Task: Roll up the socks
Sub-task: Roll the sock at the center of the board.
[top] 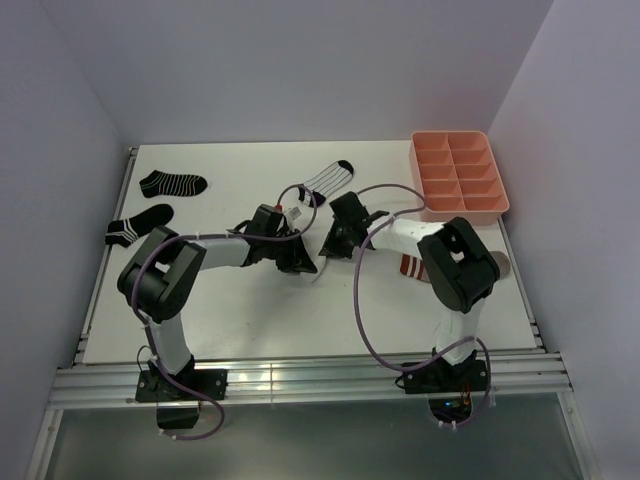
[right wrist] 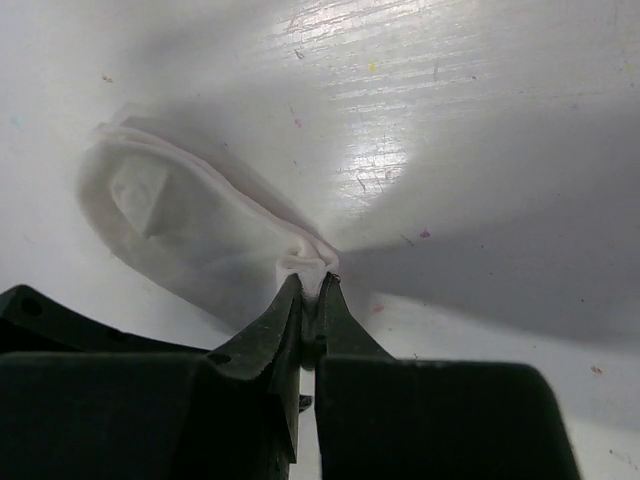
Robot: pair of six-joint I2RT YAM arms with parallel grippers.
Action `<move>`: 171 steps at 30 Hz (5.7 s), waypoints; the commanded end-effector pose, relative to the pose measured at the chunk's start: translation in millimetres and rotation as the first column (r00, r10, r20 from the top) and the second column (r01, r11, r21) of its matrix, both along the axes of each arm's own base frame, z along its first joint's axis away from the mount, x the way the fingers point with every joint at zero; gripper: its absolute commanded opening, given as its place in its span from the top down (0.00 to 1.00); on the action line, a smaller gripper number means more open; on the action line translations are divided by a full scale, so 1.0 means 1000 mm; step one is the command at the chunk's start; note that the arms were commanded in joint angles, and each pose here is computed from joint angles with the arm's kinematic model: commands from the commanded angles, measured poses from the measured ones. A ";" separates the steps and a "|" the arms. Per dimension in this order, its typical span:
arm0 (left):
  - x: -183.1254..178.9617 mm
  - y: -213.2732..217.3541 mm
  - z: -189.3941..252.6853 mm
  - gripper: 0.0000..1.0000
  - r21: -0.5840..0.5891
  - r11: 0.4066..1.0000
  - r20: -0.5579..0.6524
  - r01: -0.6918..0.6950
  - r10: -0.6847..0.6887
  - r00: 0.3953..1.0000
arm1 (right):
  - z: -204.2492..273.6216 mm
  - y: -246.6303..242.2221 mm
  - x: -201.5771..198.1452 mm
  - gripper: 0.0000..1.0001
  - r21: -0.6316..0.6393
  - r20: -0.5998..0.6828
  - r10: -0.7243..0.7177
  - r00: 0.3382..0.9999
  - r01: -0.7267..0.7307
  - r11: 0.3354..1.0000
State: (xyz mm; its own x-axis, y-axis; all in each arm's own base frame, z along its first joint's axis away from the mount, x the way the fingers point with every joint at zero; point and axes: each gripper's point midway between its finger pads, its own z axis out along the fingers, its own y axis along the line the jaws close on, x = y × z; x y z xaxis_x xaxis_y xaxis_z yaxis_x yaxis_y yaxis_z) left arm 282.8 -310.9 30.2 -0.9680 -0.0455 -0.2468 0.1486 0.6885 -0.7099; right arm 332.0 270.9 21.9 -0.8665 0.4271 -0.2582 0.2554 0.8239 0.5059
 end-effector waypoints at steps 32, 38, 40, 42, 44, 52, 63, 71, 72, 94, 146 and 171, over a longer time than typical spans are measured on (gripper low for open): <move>-0.008 0.002 0.076 0.39 0.436 0.865 0.786 -0.248 -0.231 0.574 | -0.045 -0.032 -0.025 1.00 -0.359 -0.336 0.007 0.942 -0.135 0.923; -0.012 -0.020 0.060 0.40 0.512 0.831 0.778 -0.214 -0.344 0.525 | -0.045 -0.026 -0.028 1.00 -0.332 -0.346 0.020 0.938 -0.143 0.932; -0.010 -0.021 0.054 0.40 0.532 0.819 0.768 -0.215 -0.359 0.531 | -0.045 -0.025 -0.028 1.00 -0.327 -0.345 0.022 0.938 -0.142 0.935; -0.008 -0.020 0.047 0.40 0.548 0.806 0.760 -0.223 -0.368 0.536 | -0.046 -0.025 -0.028 1.00 -0.322 -0.346 0.022 0.938 -0.141 0.936; -0.008 -0.017 0.040 0.40 0.567 0.791 0.751 -0.231 -0.382 0.538 | -0.046 -0.023 -0.028 1.00 -0.314 -0.346 0.030 0.938 -0.146 0.938; -0.003 -0.014 0.025 0.39 0.624 0.738 0.716 -0.258 -0.407 0.566 | -0.049 -0.018 -0.032 1.00 -0.280 -0.362 0.046 0.931 -0.156 0.947; -0.009 -0.008 -0.011 0.41 0.693 0.687 0.636 -0.219 -0.440 0.634 | -0.051 -0.013 -0.034 1.00 -0.245 -0.367 0.065 0.928 -0.163 0.956; -0.020 0.008 -0.037 0.75 0.731 0.661 0.545 -0.166 -0.420 0.726 | -0.037 0.003 -0.025 1.00 -0.145 -0.281 0.109 0.953 -0.155 0.977; -0.023 0.009 -0.039 0.86 0.726 0.672 0.529 -0.147 -0.409 0.743 | -0.030 0.005 -0.021 1.00 -0.131 -0.254 0.113 0.961 -0.150 0.980; -0.034 0.003 0.007 0.99 0.194 0.974 0.211 0.121 -0.162 0.964 | 0.080 -0.012 0.016 0.44 0.164 0.276 -0.054 0.960 0.008 0.986; -0.007 0.058 -0.025 0.51 0.138 0.982 -0.108 -0.129 0.145 0.984 | -0.003 -0.005 -0.018 1.00 -0.002 0.004 0.005 1.000 -0.005 1.000; 0.004 0.008 0.086 0.41 0.376 0.863 0.806 -0.336 -0.127 0.578 | -0.009 -0.004 -0.018 1.00 -0.230 -0.219 0.044 0.975 -0.095 0.969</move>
State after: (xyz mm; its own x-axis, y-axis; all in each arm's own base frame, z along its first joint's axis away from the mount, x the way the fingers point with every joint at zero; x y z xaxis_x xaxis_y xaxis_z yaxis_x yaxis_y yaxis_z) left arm 271.6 -298.5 102.2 -0.4783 0.1840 -0.8587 0.4041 0.9142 -0.0292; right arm 326.4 274.9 26.9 -0.9214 0.3389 -0.1901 0.2698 0.9100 0.3147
